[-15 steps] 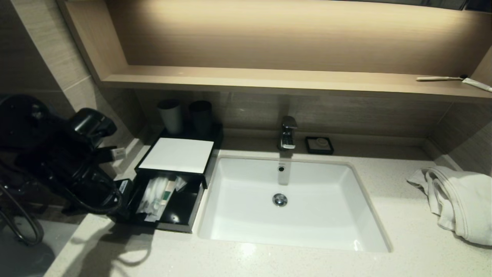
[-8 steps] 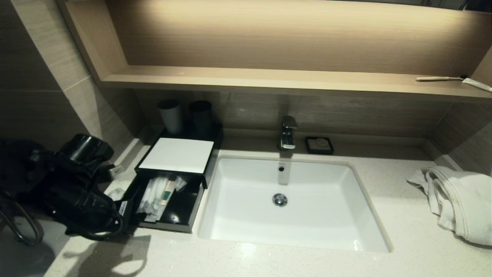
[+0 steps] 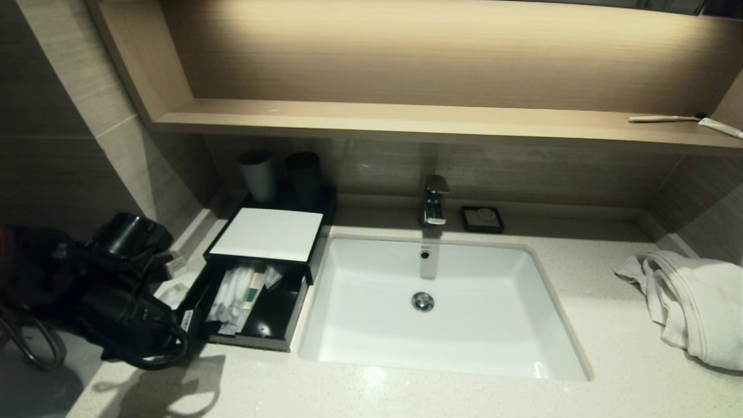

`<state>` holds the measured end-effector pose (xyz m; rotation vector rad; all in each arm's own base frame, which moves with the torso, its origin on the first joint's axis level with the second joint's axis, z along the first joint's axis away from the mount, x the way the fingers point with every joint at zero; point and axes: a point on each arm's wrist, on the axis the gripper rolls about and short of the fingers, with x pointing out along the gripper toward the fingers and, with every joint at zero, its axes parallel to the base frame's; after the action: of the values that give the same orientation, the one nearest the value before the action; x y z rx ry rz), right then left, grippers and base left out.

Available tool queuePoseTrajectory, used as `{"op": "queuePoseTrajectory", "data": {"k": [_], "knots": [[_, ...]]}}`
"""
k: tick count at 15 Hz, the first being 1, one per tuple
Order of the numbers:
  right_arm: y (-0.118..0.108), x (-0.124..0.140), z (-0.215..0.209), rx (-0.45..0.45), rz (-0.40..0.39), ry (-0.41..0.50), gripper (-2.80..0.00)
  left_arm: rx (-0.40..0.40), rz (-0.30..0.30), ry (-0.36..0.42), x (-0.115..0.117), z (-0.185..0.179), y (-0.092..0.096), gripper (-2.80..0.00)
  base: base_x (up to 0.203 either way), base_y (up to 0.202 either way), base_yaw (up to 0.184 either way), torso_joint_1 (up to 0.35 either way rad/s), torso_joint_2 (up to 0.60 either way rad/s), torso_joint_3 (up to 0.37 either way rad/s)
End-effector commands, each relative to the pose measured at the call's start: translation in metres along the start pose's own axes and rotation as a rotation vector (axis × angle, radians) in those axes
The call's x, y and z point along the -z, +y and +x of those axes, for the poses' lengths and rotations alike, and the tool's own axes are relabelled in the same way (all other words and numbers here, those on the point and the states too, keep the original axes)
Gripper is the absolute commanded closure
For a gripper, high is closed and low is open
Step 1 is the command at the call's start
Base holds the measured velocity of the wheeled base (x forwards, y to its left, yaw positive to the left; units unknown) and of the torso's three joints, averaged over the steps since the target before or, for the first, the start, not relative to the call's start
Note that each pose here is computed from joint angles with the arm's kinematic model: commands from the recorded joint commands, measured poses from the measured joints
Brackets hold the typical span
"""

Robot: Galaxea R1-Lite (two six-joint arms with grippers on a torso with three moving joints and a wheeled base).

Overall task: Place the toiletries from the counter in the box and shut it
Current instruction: Pick up the bathroom toiletry

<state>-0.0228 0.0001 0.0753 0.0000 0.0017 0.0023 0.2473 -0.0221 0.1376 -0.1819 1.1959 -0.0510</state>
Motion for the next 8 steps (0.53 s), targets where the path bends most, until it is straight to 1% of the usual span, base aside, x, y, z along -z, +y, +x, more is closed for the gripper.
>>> {"op": "queuePoseTrajectory", "data": {"k": [1,3,8], "knots": [[0.000,0.000,0.000,-0.001,0.000,0.000,0.00,-0.005,-0.005,0.023,0.001,0.005,0.001,0.00,0.000,0.000,0.000,0.000,0.00,0.000],[0.000,0.000,0.000,-0.001,0.000,0.000,0.00,-0.008,-0.008,0.038,0.002,0.010,0.002,0.00,0.000,0.000,0.000,0.000,0.00,0.000],[0.000,0.000,0.000,-0.001,0.000,0.000,0.00,-0.019,-0.004,0.014,-0.005,0.019,0.002,0.00,0.000,0.000,0.000,0.000,0.00,0.000]]}}
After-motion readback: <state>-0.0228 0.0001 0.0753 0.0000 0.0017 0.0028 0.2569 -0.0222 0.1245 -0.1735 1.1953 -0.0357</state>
